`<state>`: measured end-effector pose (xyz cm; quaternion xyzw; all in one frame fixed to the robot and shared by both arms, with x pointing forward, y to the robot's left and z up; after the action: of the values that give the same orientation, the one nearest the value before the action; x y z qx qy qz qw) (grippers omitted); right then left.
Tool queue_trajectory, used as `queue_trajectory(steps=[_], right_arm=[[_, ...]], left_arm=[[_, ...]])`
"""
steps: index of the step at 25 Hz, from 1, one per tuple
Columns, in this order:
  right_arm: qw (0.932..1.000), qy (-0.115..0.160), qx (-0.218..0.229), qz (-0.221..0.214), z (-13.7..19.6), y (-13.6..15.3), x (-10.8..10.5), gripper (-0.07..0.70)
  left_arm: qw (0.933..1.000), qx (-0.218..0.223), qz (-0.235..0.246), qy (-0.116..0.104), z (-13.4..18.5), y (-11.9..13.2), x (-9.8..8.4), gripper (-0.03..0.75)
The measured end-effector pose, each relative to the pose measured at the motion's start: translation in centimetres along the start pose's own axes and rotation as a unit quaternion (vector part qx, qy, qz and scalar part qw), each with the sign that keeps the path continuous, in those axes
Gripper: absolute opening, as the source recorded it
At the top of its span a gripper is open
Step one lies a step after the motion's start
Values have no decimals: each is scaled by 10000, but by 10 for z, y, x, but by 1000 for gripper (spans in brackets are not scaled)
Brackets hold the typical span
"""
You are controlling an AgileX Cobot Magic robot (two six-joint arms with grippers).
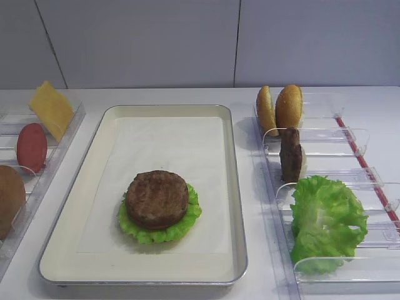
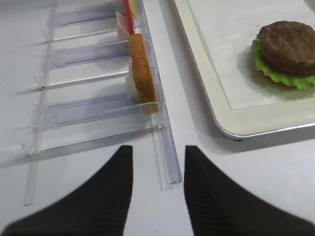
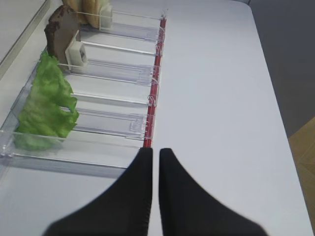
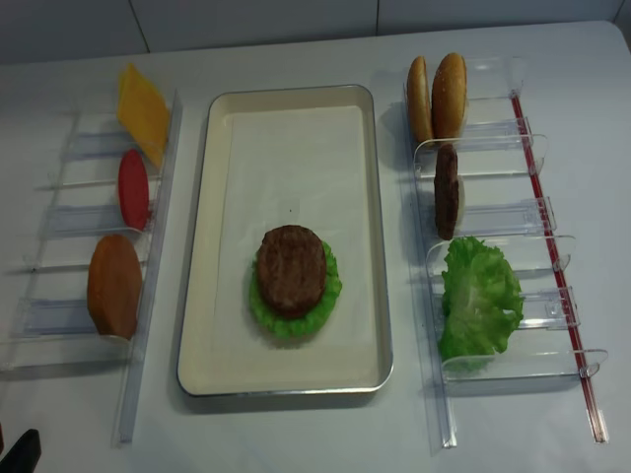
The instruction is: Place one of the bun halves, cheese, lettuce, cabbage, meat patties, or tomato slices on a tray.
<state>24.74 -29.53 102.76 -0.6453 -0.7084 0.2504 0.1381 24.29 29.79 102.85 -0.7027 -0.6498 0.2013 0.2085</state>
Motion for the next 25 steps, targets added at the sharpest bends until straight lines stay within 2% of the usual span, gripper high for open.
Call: queue_trajectory(steps=[25], right_arm=[[10000, 0, 0, 0, 0, 0, 0, 29]], left_arm=[[10000, 0, 0, 0, 0, 0, 0, 265]])
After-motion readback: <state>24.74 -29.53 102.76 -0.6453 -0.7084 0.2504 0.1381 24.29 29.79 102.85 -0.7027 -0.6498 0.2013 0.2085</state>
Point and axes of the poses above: a point on each arm's last joint axis where the gripper is mounted, y pointing out along that axis toward the gripper, x along the wrist's bending axis when the last joint is at zero, z = x × y, the point moved 2 cm from there along y, pointing out along that axis toward the gripper, and after that the axes turned 3 degrees about -y, right-handed, at the moved point
